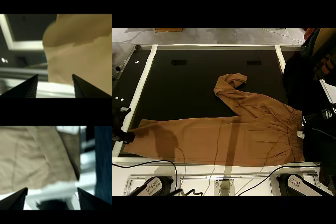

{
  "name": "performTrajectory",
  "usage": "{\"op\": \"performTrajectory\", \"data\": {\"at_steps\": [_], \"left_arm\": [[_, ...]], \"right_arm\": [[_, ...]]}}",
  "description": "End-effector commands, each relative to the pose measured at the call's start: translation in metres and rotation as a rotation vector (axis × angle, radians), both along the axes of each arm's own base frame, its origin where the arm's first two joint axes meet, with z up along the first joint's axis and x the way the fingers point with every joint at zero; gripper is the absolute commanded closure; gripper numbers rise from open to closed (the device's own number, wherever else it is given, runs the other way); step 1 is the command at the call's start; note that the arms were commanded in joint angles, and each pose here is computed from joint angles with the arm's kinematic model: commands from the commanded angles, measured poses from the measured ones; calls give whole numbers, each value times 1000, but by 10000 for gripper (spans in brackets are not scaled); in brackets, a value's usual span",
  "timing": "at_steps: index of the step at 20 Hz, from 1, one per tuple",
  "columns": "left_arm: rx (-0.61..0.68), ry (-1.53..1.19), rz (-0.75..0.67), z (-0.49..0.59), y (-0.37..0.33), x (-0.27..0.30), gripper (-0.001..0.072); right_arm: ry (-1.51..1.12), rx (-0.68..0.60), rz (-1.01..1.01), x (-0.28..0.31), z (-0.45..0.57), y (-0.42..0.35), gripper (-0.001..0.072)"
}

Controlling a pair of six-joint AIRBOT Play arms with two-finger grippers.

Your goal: Fold the clothes and pants, and hang the long-sleeved shirts on hangers.

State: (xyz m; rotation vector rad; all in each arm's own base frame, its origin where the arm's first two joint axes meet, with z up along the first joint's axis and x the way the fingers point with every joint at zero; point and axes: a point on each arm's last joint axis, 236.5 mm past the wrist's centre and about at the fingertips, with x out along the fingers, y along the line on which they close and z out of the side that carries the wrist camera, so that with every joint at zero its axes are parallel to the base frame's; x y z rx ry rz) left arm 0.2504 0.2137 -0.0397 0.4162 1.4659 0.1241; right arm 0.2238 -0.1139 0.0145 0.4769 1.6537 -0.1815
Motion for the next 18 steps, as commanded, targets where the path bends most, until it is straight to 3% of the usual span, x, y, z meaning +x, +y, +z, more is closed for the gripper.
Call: {"op": "performTrajectory", "data": {"at_steps": [1, 6, 10, 11, 15, 18], "left_arm": [[23, -139, -46, 20, -22, 47, 247], [-39, -495, -219, 71, -131, 156, 243], [-420, -838, -139, 102, -268, 217, 243], [-505, -845, -119, 98, -299, 224, 244], [-653, -685, -178, 58, -413, 242, 243], [-766, -642, -137, 38, -470, 269, 241]], "right_arm": [[-238, 20, -56, 58, 4, 4, 16], [-472, -60, -128, 112, 17, -19, 17], [-483, -73, -130, 115, 17, -22, 18], [-485, -78, -130, 115, 18, -23, 17], [-491, -88, -131, 116, 18, -25, 17], [-491, -88, -131, 116, 18, -25, 17]]}}
